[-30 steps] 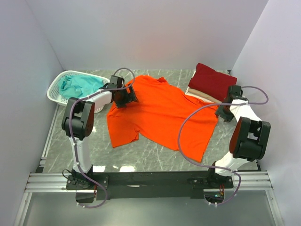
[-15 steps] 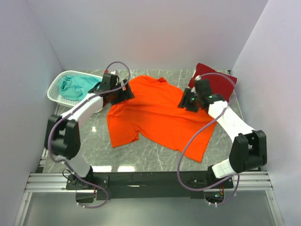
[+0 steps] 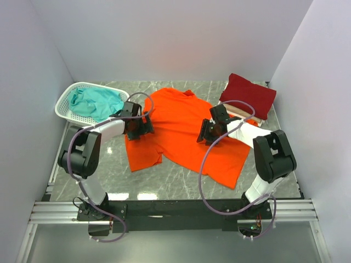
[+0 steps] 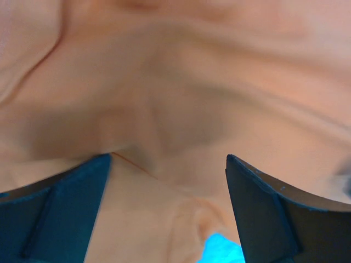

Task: Fold and stack the t-shirts
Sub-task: Flatten the tshirt out

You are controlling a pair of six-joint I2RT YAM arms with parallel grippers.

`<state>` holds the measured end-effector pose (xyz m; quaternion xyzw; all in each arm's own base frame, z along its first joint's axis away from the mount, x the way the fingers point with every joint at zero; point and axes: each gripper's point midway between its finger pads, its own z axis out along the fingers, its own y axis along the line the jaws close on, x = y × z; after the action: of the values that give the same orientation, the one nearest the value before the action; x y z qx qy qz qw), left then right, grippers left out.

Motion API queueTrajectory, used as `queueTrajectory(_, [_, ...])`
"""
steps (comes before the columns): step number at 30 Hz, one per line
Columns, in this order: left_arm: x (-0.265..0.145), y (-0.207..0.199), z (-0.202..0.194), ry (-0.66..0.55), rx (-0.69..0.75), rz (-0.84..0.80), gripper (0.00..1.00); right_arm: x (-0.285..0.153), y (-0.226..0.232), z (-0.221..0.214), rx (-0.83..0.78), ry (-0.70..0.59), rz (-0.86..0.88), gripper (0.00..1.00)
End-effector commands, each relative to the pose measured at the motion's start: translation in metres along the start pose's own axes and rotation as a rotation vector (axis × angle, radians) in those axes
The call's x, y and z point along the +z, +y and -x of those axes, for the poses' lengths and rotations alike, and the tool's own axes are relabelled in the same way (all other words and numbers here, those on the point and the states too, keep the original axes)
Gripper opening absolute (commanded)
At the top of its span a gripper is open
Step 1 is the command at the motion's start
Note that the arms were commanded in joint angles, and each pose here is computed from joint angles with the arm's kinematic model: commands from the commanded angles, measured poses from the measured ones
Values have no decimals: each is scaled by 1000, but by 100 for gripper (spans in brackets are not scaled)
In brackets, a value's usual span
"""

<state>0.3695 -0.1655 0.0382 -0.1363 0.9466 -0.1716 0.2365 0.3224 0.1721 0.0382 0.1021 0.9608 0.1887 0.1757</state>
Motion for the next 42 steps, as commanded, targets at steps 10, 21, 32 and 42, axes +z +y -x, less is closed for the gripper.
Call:
queueTrajectory(10, [43, -12, 14, 29, 20, -18, 93, 24, -35, 17, 64, -27, -132, 56])
queueTrajectory(21, [46, -38, 48, -4, 64, -53, 93, 22, -53, 45, 128, -29, -155, 56])
queueTrajectory(32, [-26, -12, 35, -120, 34, 16, 91, -11, -24, 64, 86, -86, -59, 56])
queueTrajectory(42, [-49, 63, -22, -95, -60, 255, 79, -55, -10, 59, 77, -160, 0, 56])
